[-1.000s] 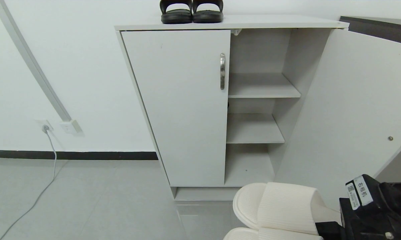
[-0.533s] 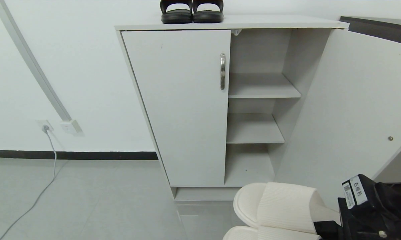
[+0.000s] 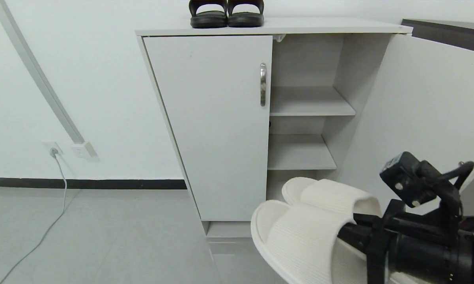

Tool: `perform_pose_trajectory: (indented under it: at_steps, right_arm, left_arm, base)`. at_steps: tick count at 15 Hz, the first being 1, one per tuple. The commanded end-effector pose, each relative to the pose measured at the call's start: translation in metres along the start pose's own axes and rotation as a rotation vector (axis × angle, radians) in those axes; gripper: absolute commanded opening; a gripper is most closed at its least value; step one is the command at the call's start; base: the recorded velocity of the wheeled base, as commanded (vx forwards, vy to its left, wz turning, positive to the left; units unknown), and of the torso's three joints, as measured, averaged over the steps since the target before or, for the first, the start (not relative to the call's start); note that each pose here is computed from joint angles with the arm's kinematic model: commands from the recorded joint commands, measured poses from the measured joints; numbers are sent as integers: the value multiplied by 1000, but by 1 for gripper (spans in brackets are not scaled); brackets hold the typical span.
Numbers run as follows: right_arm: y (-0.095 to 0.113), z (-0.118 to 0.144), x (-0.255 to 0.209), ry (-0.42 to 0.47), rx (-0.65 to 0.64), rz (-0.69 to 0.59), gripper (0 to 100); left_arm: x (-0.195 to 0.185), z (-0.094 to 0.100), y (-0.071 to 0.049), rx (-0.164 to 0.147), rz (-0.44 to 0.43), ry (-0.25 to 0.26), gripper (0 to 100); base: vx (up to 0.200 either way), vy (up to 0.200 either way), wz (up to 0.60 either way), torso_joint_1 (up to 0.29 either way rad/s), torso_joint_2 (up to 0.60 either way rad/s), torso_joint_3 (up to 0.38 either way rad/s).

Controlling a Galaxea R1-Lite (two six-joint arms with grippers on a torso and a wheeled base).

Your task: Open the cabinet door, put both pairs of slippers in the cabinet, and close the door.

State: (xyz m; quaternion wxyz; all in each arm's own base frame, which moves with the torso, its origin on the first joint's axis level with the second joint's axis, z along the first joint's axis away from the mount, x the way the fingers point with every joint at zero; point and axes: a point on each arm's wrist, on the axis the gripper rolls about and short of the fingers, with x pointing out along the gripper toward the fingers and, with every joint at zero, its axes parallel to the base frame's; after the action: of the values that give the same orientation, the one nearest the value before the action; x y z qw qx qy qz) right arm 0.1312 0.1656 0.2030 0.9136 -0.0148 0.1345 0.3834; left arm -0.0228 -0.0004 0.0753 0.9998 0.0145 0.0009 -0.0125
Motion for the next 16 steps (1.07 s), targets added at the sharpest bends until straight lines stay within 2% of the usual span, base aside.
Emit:
perform_pose_trajectory:
  at_steps: [1,5,6,8,11,16]
  right_arm:
    - [7,9,46,-9,77,-148,0]
    - [7,4,104,-17,101,-485,0]
    - [7,2,119,-54,105,-569,0]
    - [7,1,128,-100,112,-603,0]
    - [4,-1,131,-94,111,-615,0]
    - [3,-2,131,-91,110,-617,0]
  left_arm:
    - [0,0,0,0,0,1,0]
    - [0,0,0,0,-1,1,0]
    - [0,0,0,0,-1,1,0]
    - [0,0,0,0,0,1,0]
    - [0,0,0,0,-1,1,0]
    - [0,0,0,-3,-1,1,0]
  base:
    - [0,0,0,0,0,0]
    - [0,0,0,0,0,0]
    - [0,-200,0,2,-7,2]
    - [0,-200,0,-2,-2,5]
    - [0,-200,0,5,2,2]
    - [0,0,0,0,0,0]
